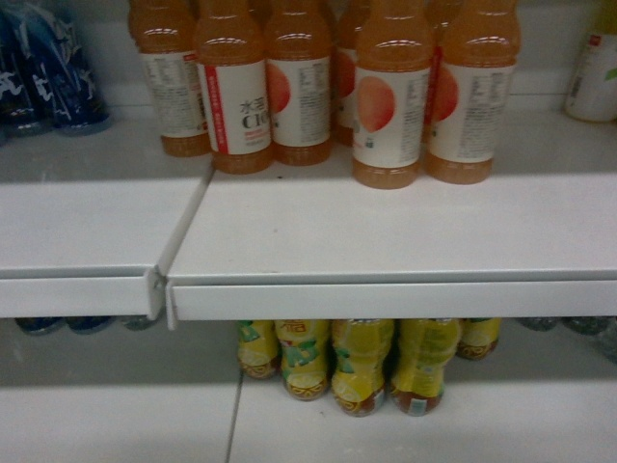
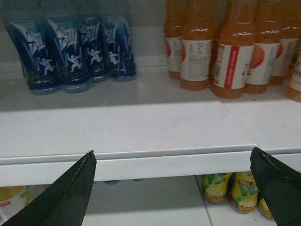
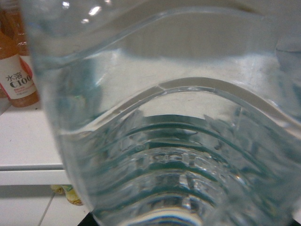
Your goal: Move water from second to third shelf
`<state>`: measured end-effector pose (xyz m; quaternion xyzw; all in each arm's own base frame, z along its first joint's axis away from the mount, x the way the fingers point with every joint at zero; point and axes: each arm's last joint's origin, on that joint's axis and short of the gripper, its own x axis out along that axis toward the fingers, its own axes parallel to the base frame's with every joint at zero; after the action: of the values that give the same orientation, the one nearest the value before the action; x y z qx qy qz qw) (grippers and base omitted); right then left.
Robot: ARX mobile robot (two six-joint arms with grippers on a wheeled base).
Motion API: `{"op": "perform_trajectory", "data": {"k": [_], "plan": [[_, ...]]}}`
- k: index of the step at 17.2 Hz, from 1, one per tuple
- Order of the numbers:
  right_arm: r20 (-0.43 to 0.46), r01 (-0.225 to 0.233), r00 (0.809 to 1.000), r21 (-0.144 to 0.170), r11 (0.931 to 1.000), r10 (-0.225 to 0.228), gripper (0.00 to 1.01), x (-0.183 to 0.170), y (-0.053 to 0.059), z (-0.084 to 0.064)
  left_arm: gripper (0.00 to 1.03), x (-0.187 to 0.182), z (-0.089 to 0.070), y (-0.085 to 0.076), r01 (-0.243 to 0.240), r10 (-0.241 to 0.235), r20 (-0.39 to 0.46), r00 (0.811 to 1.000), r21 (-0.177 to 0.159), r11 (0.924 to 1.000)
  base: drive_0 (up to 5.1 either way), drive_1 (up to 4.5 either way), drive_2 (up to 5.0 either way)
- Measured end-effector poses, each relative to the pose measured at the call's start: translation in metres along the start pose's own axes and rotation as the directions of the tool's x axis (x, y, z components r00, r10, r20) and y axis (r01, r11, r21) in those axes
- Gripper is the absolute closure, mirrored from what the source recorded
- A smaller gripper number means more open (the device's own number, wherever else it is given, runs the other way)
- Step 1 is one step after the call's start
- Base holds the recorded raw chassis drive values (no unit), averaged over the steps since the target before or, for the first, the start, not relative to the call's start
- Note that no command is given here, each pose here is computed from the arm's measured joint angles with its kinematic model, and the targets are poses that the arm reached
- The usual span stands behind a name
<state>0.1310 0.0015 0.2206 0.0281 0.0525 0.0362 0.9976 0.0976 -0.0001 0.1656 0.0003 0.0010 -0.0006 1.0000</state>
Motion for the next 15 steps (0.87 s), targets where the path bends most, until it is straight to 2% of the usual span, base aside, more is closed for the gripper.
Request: {"op": "perform_trajectory", "data": {"k": [15], "plan": [[-0.001,-0.001,1.000,0.000,1.0000,0.001,0.61,0.0000,0.0000,-0.0001,0.05,0.0000,0.0000,0.0000,0.000,0.000,0.000,1.000,0.000,1.0000,-5.1,2.34,2.3]]}}
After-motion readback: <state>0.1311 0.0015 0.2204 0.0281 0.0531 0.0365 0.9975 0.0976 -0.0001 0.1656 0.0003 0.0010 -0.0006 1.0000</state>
